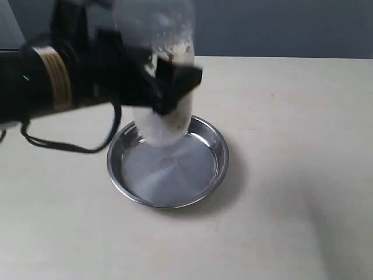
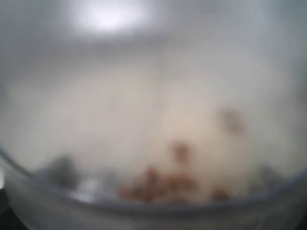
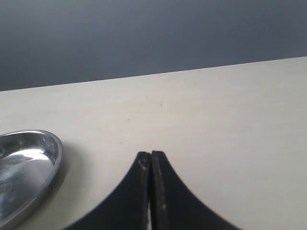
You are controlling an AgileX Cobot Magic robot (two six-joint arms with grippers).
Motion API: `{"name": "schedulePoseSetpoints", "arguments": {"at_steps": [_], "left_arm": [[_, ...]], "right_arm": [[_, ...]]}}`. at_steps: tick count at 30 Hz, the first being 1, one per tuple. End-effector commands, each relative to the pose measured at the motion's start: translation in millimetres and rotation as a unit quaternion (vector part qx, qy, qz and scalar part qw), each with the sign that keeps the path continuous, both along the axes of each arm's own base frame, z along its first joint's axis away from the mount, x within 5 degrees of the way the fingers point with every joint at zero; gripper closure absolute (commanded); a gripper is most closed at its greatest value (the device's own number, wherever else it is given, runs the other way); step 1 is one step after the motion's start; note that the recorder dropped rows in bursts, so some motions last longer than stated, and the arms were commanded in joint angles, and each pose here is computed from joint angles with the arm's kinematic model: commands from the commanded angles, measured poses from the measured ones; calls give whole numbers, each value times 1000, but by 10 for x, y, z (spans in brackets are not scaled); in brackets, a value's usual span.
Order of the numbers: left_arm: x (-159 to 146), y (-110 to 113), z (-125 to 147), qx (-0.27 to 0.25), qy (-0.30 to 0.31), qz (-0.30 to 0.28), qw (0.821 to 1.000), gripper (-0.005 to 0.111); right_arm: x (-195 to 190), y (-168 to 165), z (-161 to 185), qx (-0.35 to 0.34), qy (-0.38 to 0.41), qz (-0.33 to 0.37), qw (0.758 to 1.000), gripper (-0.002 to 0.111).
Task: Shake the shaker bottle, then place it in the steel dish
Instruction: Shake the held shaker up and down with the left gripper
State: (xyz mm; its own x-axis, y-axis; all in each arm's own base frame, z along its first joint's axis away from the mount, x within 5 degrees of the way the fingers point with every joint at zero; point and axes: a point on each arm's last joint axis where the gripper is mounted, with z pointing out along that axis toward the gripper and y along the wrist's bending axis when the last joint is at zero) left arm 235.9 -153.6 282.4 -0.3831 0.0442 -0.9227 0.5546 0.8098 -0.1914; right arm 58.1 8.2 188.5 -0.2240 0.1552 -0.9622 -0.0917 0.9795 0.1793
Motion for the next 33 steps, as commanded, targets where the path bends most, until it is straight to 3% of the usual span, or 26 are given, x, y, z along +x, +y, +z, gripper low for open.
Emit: {"name": "schedulePoseSetpoints", "arguments": {"at_steps": [1,2,3,6,7,8,11,12,13,15,17,19,21,22,23,26,28,30,31,32,33], "left_arm": [[-163,21,629,-55,-122,-46,990,106],[-208,53,739,-51,-145,-45,987,106],[-196,91,658,-35,-125,-25,991,106],[-91,136,-202,50,37,33,998,106],[-81,129,-277,46,55,39,997,106],[-90,100,-242,35,47,28,998,106],[-271,2,362,-54,-90,-65,992,106],[-294,-2,414,-64,-98,-70,991,106],[-278,-3,302,-48,-77,-61,994,106],[-196,8,-184,19,13,-26,999,106],[-134,19,-274,6,48,2,999,106],[-187,-31,92,-44,-29,-41,998,106],[-304,-36,545,-80,-127,-84,985,106],[-306,-17,569,-79,-124,-73,986,106],[-291,-6,447,-60,-95,-56,992,106],[-227,9,-374,18,57,-13,998,106],[-227,-20,-372,-17,64,-14,998,106],[-306,-72,89,-79,-40,-71,994,106],[-356,-37,333,-87,-83,-72,990,106],[-354,-16,247,-68,-54,-52,995,106],[-327,23,-224,13,31,-18,999,106]], "right_arm": [[5,1,6,-4,-5,1,1000,109],[5,1,6,-4,-5,1,1000,109],[5,1,6,-4,-5,1,1000,109],[5,1,6,-4,-5,1,1000,109],[5,1,6,-4,-5,1,1000,109],[5,1,6,-4,-5,1,1000,109],[5,0,5,-5,-4,1,1000,109],[5,0,6,-5,-5,1,1000,109],[5,0,6,-5,-5,1,1000,109],[4,0,3,-5,-3,2,1000,109],[4,0,1,-5,-2,2,1000,109],[4,0,1,-5,-2,2,1000,109],[4,0,1,-5,-2,2,1000,109],[5,0,3,-5,-3,2,1000,109],[5,0,3,-5,-3,2,1000,109],[5,0,3,-5,-3,2,1000,109],[5,0,3,-5,-3,2,1000,109],[5,0,3,-5,-3,2,1000,109],[5,0,3,-5,-3,2,1000,109],[5,0,3,-5,-3,2,1000,109],[5,0,3,-5,-3,2,1000,109]]}}
